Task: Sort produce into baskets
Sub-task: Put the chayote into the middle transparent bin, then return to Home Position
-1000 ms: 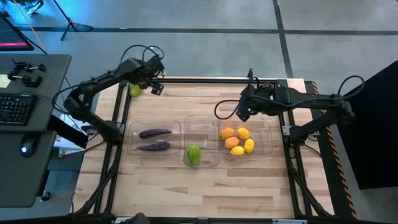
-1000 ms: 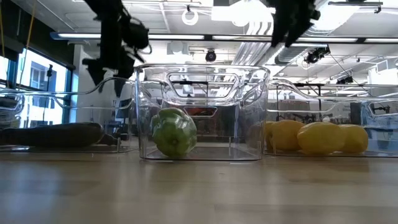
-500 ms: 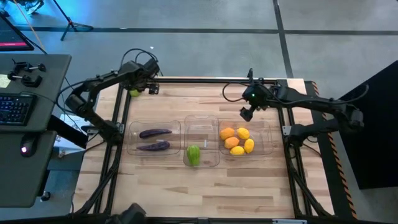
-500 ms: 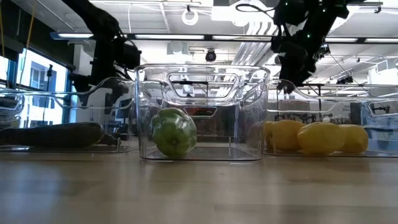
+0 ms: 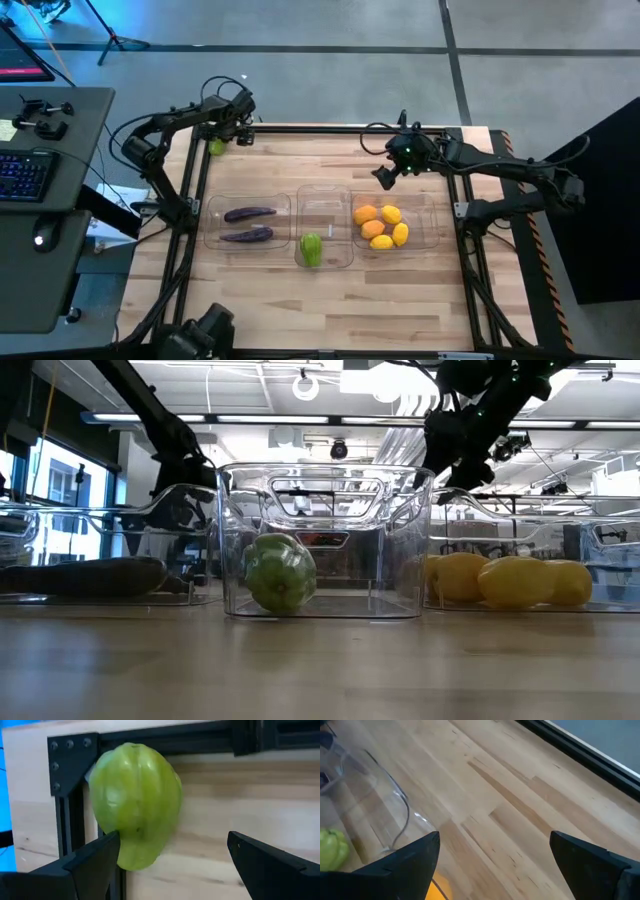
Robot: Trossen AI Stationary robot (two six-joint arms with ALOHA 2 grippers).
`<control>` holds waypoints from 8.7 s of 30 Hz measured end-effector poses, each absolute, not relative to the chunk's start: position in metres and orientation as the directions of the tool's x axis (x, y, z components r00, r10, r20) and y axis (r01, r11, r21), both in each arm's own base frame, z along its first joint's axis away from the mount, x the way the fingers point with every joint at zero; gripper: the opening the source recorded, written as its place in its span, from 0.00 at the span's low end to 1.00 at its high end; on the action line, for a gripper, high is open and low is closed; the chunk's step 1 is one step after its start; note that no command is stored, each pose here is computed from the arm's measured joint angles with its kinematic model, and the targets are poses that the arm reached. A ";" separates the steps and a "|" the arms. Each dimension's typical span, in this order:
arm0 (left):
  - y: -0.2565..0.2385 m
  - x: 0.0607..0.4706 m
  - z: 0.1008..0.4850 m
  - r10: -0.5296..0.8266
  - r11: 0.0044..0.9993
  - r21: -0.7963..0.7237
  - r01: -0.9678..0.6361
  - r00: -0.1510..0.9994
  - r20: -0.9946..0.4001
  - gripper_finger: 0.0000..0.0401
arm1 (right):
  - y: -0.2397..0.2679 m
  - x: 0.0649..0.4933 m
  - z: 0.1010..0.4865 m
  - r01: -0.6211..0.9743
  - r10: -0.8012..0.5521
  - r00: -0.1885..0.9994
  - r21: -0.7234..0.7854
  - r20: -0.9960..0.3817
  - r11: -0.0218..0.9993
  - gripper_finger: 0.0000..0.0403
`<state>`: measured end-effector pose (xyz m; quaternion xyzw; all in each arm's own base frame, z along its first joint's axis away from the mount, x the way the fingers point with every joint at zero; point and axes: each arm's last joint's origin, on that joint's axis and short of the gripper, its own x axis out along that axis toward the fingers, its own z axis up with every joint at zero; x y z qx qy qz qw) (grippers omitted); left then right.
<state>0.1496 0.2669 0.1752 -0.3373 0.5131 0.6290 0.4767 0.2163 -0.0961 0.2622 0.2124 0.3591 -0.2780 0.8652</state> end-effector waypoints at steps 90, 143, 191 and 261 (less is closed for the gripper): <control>0.234 0.204 0.166 0.271 0.042 0.250 -0.967 -0.230 -0.935 0.89 | -0.089 0.223 0.265 0.637 -0.352 0.613 0.179 -0.708 0.749 0.91; 0.120 0.255 0.267 0.454 0.565 -0.255 -0.785 0.554 -0.698 0.60 | -0.086 0.222 0.262 0.661 -0.368 0.578 0.153 -0.728 0.735 0.91; 0.000 0.338 0.297 0.130 0.922 -0.311 -0.229 0.942 -0.308 0.93 | -0.028 0.215 0.338 0.306 -0.133 0.929 0.514 -0.347 0.801 0.91; -0.006 0.125 0.198 0.258 0.838 -0.542 -0.064 0.921 0.291 0.35 | 0.000 0.150 0.349 0.167 0.151 0.903 0.652 -0.403 0.740 0.03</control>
